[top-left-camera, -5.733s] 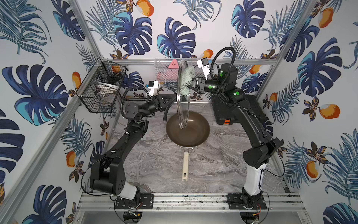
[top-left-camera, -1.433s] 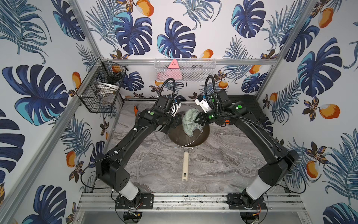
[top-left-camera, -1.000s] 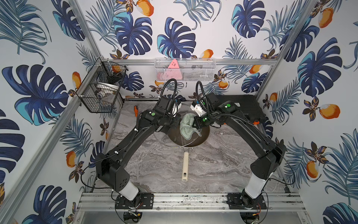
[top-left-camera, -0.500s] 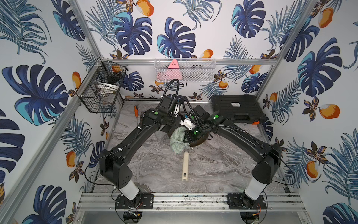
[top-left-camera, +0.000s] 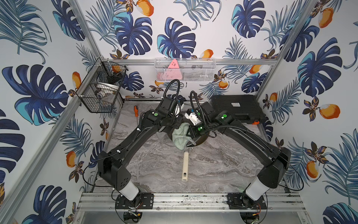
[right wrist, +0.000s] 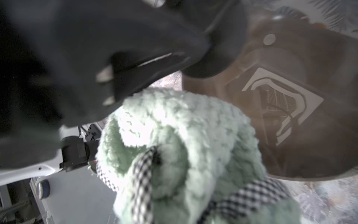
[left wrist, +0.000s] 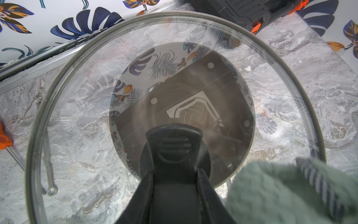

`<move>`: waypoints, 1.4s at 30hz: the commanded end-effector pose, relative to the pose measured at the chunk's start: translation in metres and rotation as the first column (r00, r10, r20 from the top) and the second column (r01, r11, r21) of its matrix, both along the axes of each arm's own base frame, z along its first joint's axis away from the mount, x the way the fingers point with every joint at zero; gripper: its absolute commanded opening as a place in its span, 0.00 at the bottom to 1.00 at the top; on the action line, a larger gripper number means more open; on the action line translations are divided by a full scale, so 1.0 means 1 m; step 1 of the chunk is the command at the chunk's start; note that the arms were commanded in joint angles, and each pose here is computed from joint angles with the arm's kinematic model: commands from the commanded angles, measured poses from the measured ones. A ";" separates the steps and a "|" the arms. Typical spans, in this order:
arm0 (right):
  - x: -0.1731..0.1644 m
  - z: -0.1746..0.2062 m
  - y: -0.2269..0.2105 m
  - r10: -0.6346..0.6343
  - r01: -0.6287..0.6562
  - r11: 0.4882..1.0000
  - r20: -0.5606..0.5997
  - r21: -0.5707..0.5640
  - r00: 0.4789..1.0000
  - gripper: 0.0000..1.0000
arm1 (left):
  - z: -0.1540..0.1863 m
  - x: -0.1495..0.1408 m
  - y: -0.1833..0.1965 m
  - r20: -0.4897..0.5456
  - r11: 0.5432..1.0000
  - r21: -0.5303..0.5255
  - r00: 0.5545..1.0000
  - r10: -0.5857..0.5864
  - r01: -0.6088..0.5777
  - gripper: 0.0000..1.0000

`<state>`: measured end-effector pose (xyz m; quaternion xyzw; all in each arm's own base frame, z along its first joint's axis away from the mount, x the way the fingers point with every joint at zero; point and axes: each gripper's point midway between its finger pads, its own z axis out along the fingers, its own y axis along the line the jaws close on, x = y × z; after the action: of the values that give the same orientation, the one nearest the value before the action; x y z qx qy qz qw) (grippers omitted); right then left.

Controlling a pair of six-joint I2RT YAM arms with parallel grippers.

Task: Wipe the pot lid with a cloth
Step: Wipe the pot lid.

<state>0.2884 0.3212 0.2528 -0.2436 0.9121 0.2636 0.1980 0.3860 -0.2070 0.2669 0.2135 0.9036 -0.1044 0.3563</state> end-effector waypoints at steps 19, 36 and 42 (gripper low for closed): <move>0.079 0.034 -0.024 -0.087 0.081 0.993 0.066 0.087 0.994 0.00 | 0.048 -0.007 -0.002 0.133 0.996 -0.088 0.991 -0.013 0.025 0.00; -0.004 0.020 0.007 -0.012 0.009 0.994 0.026 0.109 1.000 0.00 | 0.045 0.023 -0.010 0.127 0.993 -0.111 0.990 0.054 -0.040 0.00; -0.013 0.016 0.009 -0.028 0.025 0.992 0.017 0.123 0.999 0.00 | 0.045 0.023 -0.009 0.129 0.992 -0.120 0.989 0.065 -0.049 0.00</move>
<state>0.2718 0.3269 0.2611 -0.2354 0.8997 0.3045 0.2059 0.3925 -0.2100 0.2816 0.1880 0.9026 -0.1163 0.3694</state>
